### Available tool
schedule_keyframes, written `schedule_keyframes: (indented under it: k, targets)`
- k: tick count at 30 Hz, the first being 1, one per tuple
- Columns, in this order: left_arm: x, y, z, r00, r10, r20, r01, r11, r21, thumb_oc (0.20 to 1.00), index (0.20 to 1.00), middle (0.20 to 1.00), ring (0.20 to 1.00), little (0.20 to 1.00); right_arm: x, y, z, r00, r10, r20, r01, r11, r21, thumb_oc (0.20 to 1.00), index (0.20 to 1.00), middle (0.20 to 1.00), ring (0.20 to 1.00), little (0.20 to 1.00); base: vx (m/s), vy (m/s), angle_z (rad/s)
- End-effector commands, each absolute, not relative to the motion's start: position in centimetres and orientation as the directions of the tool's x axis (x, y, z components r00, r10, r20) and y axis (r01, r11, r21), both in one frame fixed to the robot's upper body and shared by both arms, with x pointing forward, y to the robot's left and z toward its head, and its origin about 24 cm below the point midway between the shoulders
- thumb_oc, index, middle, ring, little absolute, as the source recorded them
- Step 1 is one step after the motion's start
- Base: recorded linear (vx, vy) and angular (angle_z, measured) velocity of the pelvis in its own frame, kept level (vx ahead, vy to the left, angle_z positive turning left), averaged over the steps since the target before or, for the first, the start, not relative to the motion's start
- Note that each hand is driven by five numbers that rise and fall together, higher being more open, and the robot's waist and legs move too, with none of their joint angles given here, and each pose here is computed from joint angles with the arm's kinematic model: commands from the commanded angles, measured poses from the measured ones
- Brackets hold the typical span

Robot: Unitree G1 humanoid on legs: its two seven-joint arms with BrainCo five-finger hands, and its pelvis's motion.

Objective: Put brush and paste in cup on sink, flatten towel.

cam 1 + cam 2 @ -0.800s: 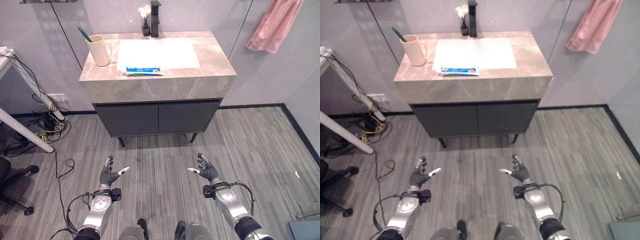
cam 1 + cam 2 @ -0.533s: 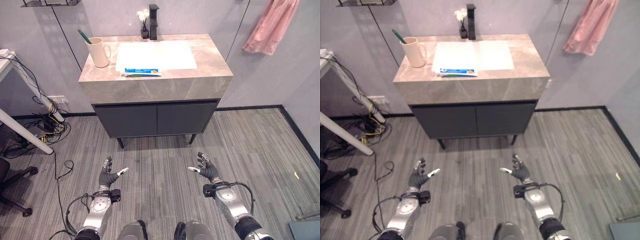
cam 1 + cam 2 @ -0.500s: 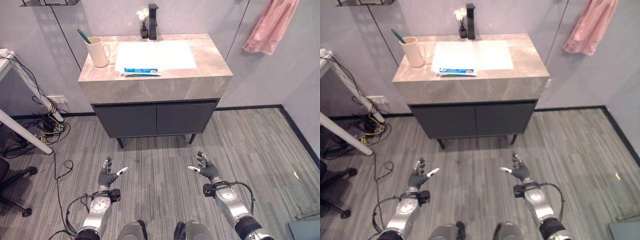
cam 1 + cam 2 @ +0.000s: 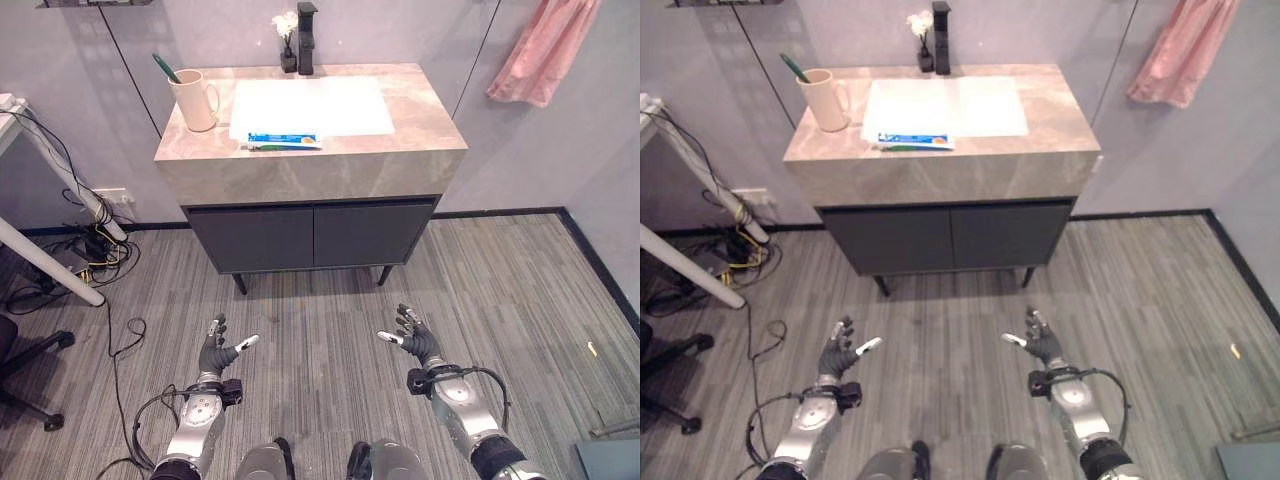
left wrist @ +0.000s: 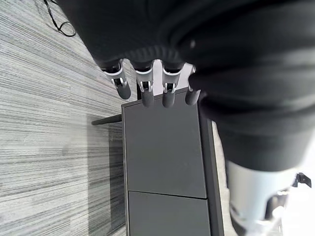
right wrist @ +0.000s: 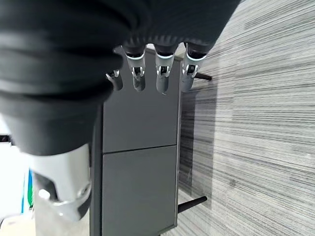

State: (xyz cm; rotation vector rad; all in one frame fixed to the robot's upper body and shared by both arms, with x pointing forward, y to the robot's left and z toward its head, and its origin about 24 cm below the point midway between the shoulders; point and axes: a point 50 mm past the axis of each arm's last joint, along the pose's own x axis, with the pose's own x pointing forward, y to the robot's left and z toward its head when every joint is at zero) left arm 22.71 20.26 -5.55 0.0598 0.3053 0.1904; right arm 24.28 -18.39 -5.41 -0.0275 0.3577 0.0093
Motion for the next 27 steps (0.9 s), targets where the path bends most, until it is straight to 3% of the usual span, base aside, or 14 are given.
schedule_keyframes:
  k: [1, 11, 27]
  targets:
    - [23.4, 19.6, -4.0, 0.971, 0.129, -0.200, -0.114, 0.990, 0.085, 1.000, 1.000, 1.000, 1.000, 1.000, 25.1, -19.1, -4.1, 0.964, -0.046, -0.263, 0.048, 0.999, 0.003, 1.000, 1.000, 1.000, 1.000, 1.000, 0.04, 0.123, 0.09]
    - [21.7, 20.6, -7.1, 0.924, 0.141, -0.355, -0.105, 0.987, 0.120, 1.000, 1.000, 1.000, 1.000, 1.000, 22.9, -19.5, -8.4, 0.873, -0.096, -0.479, 0.106, 0.994, -0.006, 1.000, 1.000, 1.000, 1.000, 1.000, 0.02, 0.141, 0.04]
    - [18.5, 21.6, -10.9, 0.804, 0.211, -0.556, -0.141, 0.976, 0.167, 1.000, 1.000, 1.000, 1.000, 1.000, 20.7, -21.0, -10.8, 0.779, -0.153, -0.608, 0.124, 0.988, -0.090, 1.000, 1.000, 1.000, 1.000, 1.000, 0.07, 0.063, -0.05]
